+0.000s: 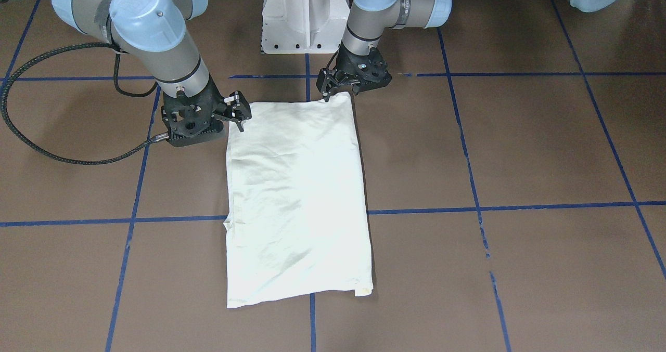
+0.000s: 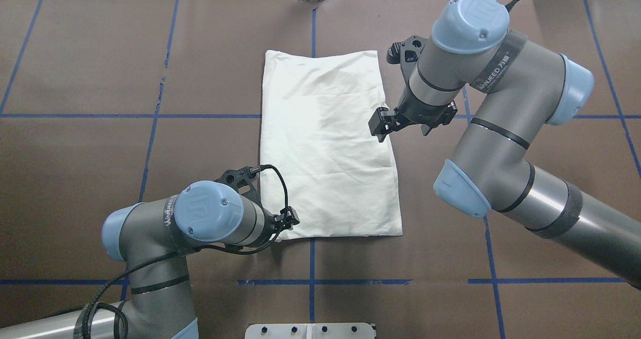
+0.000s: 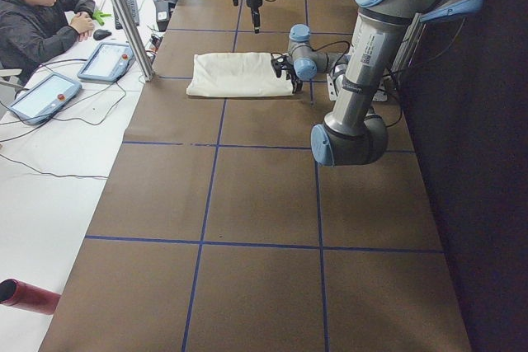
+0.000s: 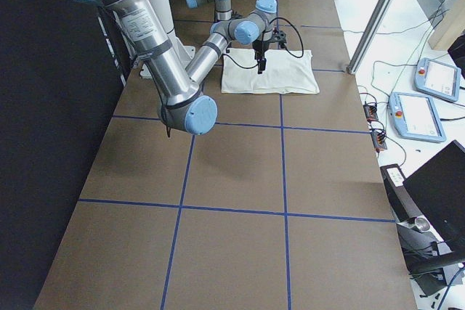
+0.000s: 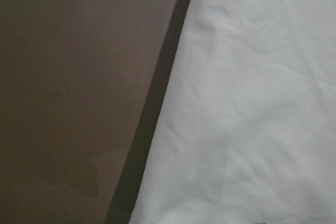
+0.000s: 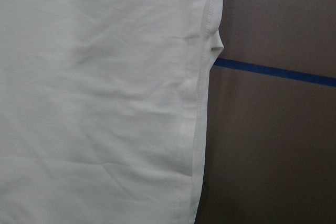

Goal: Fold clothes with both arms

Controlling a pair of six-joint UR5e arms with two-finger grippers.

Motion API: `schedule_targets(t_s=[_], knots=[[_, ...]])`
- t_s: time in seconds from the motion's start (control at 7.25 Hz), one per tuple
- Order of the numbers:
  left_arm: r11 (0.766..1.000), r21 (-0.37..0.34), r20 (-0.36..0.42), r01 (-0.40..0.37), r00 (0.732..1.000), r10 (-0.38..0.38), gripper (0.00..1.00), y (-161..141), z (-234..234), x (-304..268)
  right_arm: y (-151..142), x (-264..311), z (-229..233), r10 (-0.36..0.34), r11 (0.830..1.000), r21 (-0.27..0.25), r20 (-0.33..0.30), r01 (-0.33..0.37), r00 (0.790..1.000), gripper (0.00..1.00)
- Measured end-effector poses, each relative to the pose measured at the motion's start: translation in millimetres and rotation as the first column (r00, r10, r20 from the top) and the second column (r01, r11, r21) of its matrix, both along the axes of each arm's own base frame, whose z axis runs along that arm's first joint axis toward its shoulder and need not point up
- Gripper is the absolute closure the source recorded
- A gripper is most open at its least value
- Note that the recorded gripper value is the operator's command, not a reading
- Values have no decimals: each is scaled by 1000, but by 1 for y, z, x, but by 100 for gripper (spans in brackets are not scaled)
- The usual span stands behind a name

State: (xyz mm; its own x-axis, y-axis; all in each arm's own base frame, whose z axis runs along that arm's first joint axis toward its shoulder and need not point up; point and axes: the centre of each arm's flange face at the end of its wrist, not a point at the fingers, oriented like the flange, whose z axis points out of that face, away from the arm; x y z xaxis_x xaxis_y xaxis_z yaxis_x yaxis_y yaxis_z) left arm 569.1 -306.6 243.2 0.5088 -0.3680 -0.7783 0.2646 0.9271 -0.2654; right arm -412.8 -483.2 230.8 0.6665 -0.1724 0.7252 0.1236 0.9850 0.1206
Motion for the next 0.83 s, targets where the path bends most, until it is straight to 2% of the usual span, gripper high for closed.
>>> schedule_targets(t_s=[0.14,0.41,0.83], knots=[[1000,3,13,11,1000,-11,26,-2,5,3,0,0,0,2,1000,-3,0,-2,1000,0],[1000,5,29,22,999,-22,41,-5,11,7,0,0,0,7,1000,-8,-1,-7,1000,0],[1000,9,31,21,999,-21,48,-6,11,8,0,0,1,10,1000,-11,-2,-10,1000,0]])
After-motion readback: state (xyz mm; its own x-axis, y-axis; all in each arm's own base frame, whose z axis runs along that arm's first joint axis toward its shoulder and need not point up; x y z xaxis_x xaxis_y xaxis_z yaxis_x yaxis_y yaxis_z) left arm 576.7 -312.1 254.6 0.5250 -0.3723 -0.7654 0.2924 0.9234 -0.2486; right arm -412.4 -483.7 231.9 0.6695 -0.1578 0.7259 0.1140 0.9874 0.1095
